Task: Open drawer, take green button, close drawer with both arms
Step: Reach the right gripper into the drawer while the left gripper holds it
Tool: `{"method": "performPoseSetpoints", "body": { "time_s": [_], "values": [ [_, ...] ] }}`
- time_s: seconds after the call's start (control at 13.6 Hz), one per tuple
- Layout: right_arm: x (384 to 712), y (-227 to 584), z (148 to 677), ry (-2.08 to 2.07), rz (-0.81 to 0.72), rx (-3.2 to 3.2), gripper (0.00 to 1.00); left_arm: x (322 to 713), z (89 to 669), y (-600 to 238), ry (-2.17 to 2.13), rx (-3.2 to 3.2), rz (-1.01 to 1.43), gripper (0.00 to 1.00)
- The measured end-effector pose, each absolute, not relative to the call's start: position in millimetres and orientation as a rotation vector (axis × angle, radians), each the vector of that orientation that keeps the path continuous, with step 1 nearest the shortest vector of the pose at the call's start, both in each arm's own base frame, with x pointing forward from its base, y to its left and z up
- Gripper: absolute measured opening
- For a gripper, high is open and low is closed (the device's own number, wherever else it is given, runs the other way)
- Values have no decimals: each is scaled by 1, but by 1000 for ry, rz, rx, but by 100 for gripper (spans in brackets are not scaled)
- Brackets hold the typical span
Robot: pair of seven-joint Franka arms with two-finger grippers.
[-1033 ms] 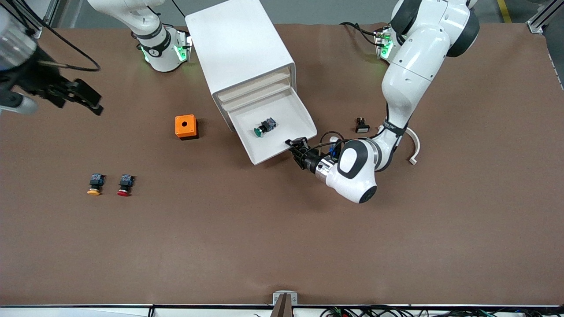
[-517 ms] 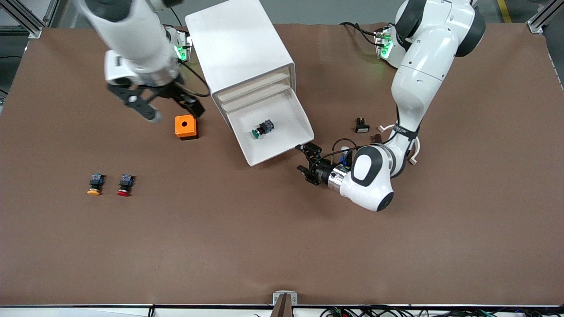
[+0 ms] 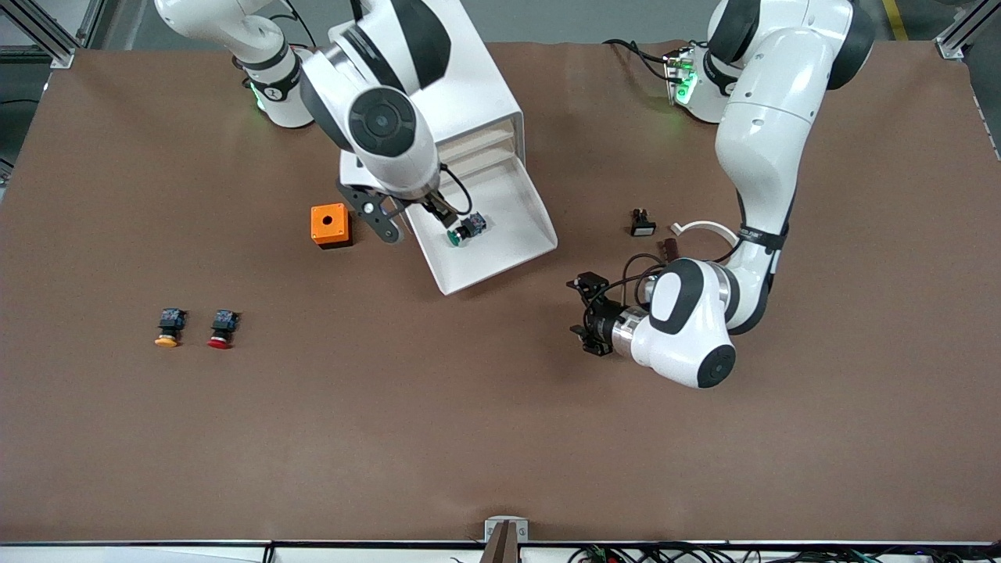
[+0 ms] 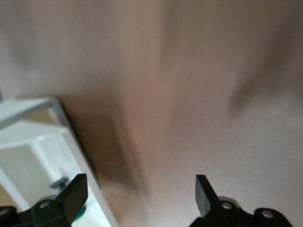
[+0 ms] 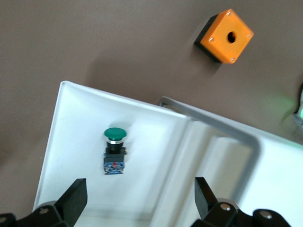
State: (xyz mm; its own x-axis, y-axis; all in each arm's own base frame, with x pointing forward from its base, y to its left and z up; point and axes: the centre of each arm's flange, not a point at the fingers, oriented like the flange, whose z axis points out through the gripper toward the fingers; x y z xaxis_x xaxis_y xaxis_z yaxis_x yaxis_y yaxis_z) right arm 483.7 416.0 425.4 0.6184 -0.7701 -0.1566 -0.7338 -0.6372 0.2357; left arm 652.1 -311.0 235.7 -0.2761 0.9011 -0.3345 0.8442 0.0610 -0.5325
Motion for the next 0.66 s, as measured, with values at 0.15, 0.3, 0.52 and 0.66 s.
{"method": "performPoseSetpoints", "body": {
  "time_s": [0.15,0.3,0.52,0.66],
  "values": [
    [488,430,400,-1354,-340,2660,100,656,261,-300,-2136,-2010,885,100],
    [490,437,378,-1382,-334,2640,100,659,288,-291,-2022,-2182,732,100],
    [493,438,355,-1383,-344,2606,100,661,331,-282,-1836,-2388,519,100],
    [494,437,343,-1381,-351,2586,100,660,356,-277,-1658,-2541,430,100]
  ]
}}
